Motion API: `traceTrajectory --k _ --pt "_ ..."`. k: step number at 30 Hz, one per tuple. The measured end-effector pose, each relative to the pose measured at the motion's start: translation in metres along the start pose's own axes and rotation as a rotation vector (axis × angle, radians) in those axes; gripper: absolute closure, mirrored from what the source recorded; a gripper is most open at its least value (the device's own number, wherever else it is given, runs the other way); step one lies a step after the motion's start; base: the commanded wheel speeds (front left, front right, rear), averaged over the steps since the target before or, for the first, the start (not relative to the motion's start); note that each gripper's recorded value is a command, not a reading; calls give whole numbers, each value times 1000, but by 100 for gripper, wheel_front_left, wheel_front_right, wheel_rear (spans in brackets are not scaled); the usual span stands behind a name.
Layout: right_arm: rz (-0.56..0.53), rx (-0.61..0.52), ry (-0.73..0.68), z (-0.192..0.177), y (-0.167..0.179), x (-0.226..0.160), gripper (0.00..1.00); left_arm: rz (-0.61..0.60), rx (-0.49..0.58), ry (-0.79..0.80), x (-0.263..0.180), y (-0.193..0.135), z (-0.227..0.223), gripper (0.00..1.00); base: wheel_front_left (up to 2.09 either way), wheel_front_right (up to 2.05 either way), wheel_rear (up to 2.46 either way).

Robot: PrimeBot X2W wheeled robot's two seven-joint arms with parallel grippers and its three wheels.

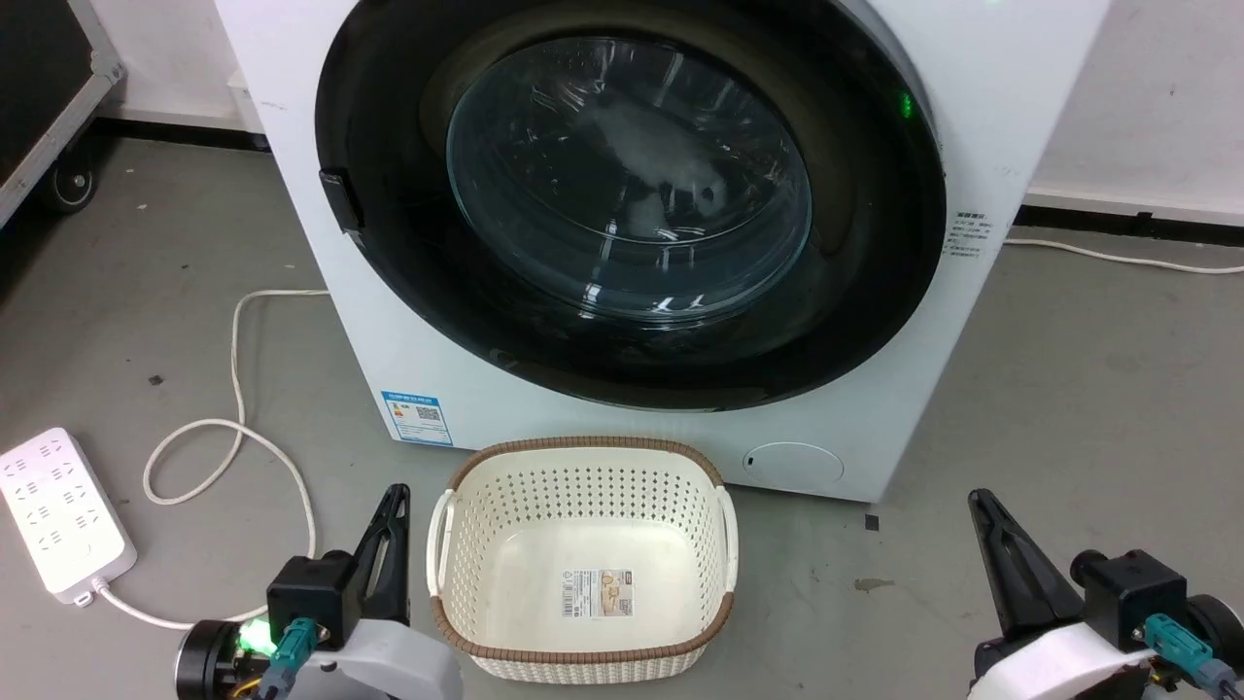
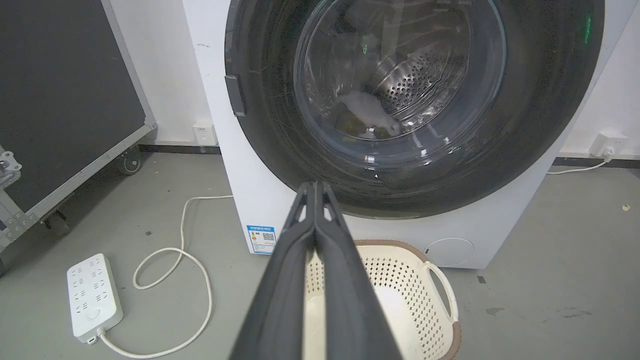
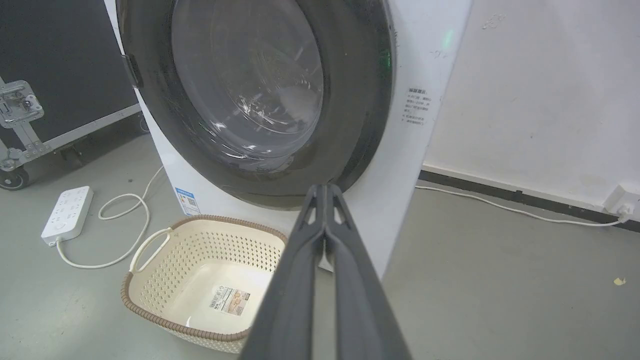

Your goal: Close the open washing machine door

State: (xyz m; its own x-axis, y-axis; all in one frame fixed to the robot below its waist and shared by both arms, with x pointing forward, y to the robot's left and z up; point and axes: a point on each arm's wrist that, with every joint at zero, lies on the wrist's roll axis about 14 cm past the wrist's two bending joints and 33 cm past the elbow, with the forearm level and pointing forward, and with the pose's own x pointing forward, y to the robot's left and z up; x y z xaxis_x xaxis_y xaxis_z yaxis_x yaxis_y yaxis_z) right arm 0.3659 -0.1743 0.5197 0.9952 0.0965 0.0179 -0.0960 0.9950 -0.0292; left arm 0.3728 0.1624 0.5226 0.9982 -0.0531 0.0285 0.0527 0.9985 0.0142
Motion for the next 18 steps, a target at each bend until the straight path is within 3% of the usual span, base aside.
traceTrajectory --k 18 --pt "15 -10 16 2 5 3 100 21 17 16 0 7 2 100 0 0 0"
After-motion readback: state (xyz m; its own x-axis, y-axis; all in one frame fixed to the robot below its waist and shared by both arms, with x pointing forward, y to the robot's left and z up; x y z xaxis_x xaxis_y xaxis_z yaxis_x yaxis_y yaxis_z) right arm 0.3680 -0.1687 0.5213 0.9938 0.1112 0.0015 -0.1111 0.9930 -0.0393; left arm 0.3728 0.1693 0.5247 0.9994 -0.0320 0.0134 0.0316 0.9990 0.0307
